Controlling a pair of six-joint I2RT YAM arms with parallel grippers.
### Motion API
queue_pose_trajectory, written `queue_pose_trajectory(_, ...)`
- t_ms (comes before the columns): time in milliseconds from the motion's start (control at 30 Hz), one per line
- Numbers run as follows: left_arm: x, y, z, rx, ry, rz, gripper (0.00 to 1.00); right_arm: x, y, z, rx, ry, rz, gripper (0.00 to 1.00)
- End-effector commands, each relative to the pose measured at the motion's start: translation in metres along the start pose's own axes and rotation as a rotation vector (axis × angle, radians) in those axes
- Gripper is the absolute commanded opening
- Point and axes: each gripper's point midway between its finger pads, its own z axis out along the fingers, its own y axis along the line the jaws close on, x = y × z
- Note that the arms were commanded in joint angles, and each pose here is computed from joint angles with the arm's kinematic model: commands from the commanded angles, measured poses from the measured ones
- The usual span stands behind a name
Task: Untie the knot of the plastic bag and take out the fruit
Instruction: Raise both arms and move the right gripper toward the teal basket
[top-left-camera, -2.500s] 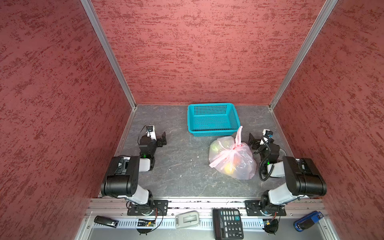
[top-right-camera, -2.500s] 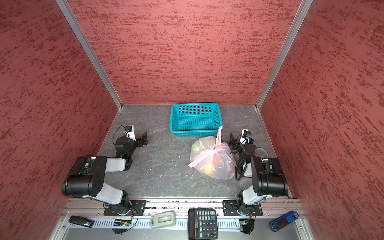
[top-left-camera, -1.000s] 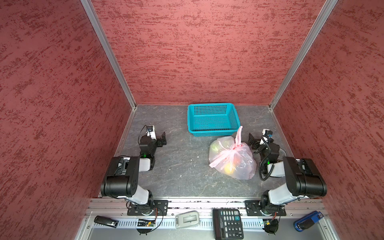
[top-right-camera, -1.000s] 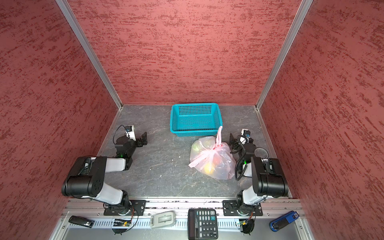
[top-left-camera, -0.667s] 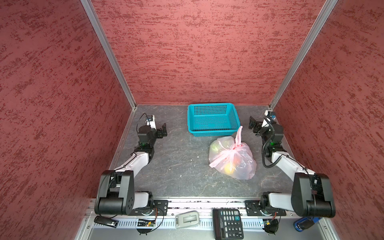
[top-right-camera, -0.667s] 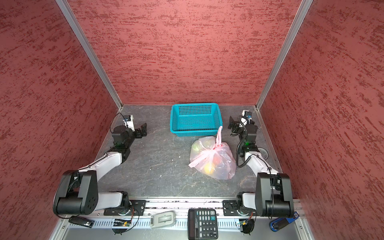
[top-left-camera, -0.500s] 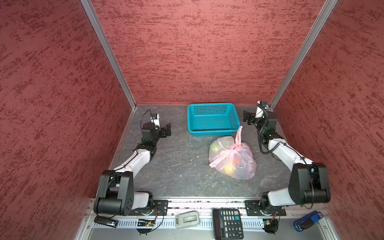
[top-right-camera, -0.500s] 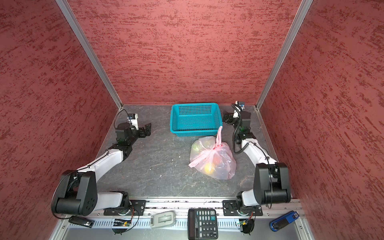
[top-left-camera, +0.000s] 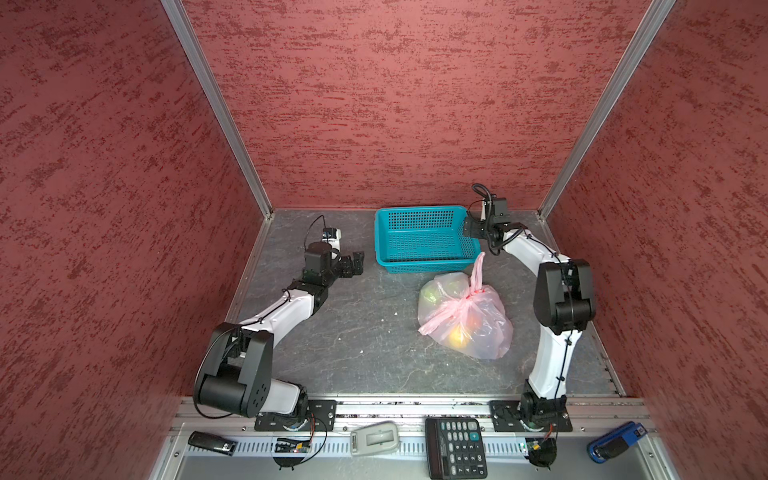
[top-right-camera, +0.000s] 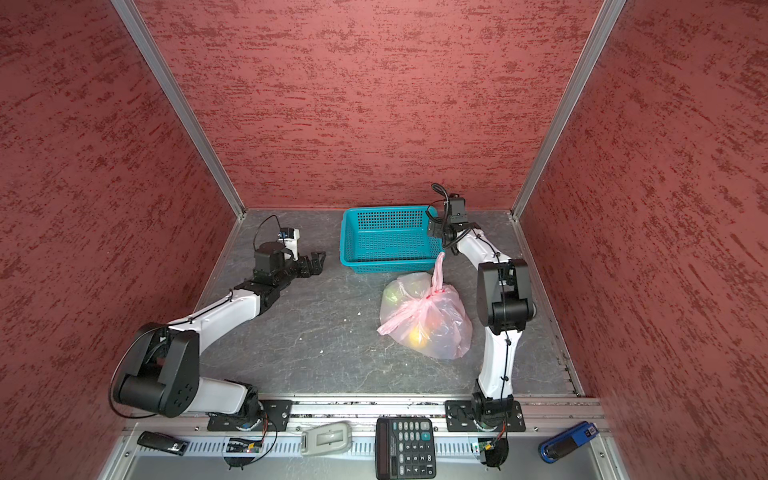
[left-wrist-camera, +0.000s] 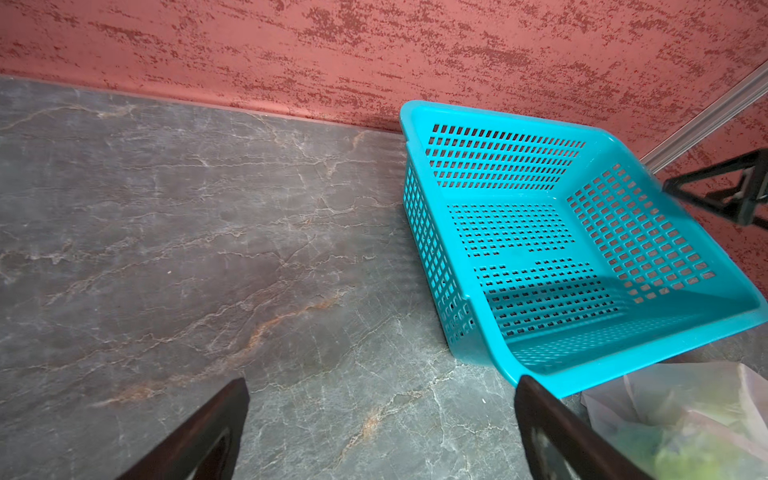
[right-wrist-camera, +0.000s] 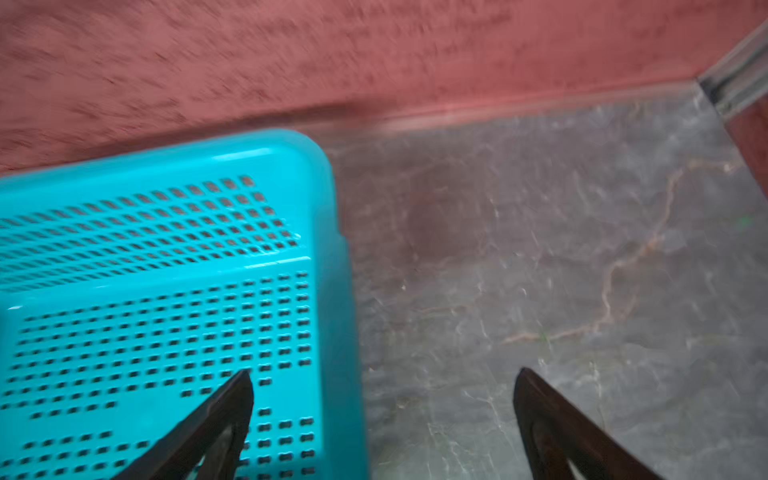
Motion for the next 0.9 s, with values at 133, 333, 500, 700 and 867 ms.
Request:
queue_pose_trajectory(133, 0.002, -0.002, -0.004, 0.008, 0.013, -0.005, 1.0, 0.015, -0.052, -0.004, 0.196, 0.048, 0.129, 0.99)
queue_pose_trajectory(333, 0.002, -0.003, -0.001, 0.014, 0.022, -0.006, 1.0, 0.03, -0.076, -0.018, 0.275, 0.079, 0.165, 0.99)
queue_pose_trajectory(500, 0.004, -0.004, 0.002, 0.018, 0.035, -0.012, 1.0, 0.007, -0.041, -0.045, 0.133, 0.022, 0.0, 0.99)
queue_pose_trajectory(700, 0.007, -0.005, 0.0, 0.024, 0.046, -0.019, 1.0, -0.024, 0.018, -0.094, -0.078, -0.038, -0.271, 0.99)
queue_pose_trajectory(867, 0.01, -0.006, -0.001, 0.027, 0.05, -0.029, 1.0, 0.002, 0.094, -0.116, -0.332, 0.004, -0.544, 0.99)
